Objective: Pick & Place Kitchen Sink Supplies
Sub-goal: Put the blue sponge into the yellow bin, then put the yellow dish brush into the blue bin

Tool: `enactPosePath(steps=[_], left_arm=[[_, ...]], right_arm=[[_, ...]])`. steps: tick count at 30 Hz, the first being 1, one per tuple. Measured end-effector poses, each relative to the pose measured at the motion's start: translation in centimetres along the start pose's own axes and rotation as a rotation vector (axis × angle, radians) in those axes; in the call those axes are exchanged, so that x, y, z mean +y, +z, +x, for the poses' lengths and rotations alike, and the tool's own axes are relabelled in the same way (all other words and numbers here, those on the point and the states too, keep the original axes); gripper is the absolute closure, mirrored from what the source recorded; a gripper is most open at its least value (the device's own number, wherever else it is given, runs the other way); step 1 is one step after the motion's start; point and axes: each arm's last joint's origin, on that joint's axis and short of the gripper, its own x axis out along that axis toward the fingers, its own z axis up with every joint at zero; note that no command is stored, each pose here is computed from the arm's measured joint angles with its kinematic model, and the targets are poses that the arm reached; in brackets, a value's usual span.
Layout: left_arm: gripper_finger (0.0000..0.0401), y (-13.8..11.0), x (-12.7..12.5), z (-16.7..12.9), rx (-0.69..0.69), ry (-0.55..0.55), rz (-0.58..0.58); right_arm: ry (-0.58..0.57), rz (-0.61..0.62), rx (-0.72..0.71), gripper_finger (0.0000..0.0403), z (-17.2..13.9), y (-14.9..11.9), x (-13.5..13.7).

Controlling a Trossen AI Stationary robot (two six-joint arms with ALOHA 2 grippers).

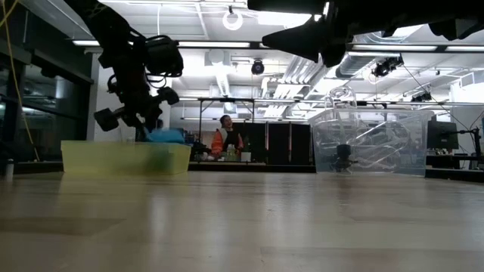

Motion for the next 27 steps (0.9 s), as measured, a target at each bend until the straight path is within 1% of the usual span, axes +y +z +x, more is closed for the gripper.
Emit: enactPosePath(steps=[4,7,11,14,18,22,27], left_arm=[[0.0287,-0.1,0.3,0.0,0.027,0.026,0.006],[0.0262,-0.1,0.3,0.0,0.031,0.027,-0.005],[0.0251,0.2,0.2,-0.4,0.046,0.012,-0.007],[0.0249,0.3,0.0,-1.0,0.061,-0.017,0.037],[0.0249,0.2,-0.3,-2.4,0.044,-0.085,0.142],[0.0249,-0.3,-0.6,-3.7,0.022,-0.158,0.281],[0.0249,-1.2,-1.4,-4.9,0.035,-0.27,0.475]], right_arm=[[0.005,0.007,0.001,0.0006,0.0,0.0,0.0],[0.005,0.003,0.006,0.0006,0.0,-0.1,0.0],[0.001,-0.007,0.018,0.0006,-0.1,-0.2,0.1],[-0.023,-0.015,0.018,0.0006,-0.3,-0.2,0.3],[-0.055,-0.038,0.017,0.0006,-0.5,-0.2,0.4],[-0.066,-0.038,0.016,0.0006,-0.5,-0.2,0.4],[-0.065,-0.037,0.016,0.0006,-0.5,-0.2,0.4]])
